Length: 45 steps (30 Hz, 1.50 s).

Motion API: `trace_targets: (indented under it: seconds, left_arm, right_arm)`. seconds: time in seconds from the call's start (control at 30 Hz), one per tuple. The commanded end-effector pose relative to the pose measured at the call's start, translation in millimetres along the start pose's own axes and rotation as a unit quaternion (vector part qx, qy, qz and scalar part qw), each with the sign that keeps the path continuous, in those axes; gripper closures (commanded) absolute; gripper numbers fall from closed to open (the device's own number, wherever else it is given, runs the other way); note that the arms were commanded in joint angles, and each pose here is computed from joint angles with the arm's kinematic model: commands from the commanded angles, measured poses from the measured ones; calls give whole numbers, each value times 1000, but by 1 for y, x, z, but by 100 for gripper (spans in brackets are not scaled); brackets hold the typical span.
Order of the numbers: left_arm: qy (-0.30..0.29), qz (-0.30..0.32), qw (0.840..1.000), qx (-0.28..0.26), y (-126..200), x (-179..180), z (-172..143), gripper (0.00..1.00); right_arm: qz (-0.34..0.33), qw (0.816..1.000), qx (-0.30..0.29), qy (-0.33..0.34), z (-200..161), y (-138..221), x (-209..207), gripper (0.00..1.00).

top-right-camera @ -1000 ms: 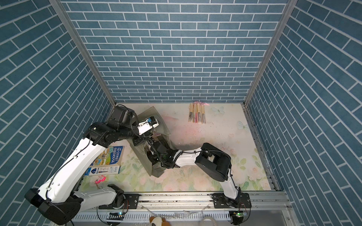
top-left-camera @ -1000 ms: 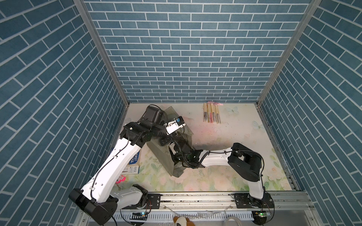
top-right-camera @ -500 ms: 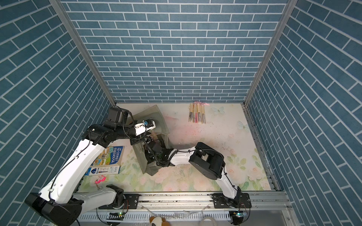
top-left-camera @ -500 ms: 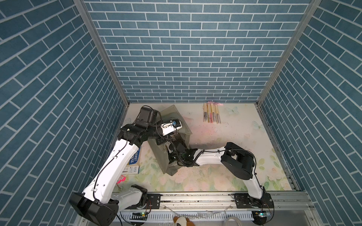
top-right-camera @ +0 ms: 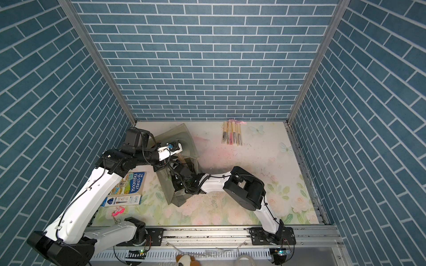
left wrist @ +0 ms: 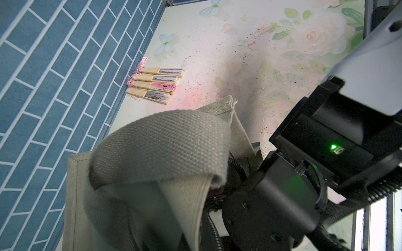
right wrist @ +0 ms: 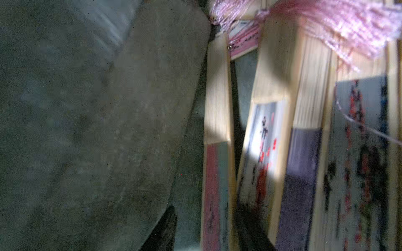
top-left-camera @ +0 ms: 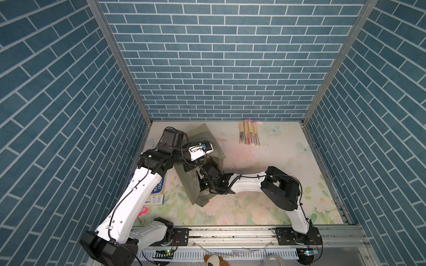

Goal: Take out the folding fans from the tote bags
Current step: Pick up the folding fan from the canvas bag.

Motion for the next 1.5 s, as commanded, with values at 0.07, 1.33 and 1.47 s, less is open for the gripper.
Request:
trace_targets:
  seconds: [0.07, 1.33, 1.47]
  left_arm:
    - [1, -17, 999, -37, 4, -13, 10, 100]
    - [14, -19, 999, -44, 2, -17, 10, 100]
    - [17, -16, 999, -42, -1, -16, 8, 100]
  right_arm:
    - [-15, 996, 54, -74, -13, 9, -20, 52]
    - [140, 976, 100, -133, -4, 36, 12, 54]
    - [187, 969, 109, -124, -3, 41, 31, 54]
Point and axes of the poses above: each gripper's point midway between its finger pads, its own y axis back along the fingers, its own x axis along the line the jaws close on, z = x × y, the point moved 2 cm from there along y, back along the fingers, and after that the axes turned 14 degrees about -y, right-handed, at the moved point
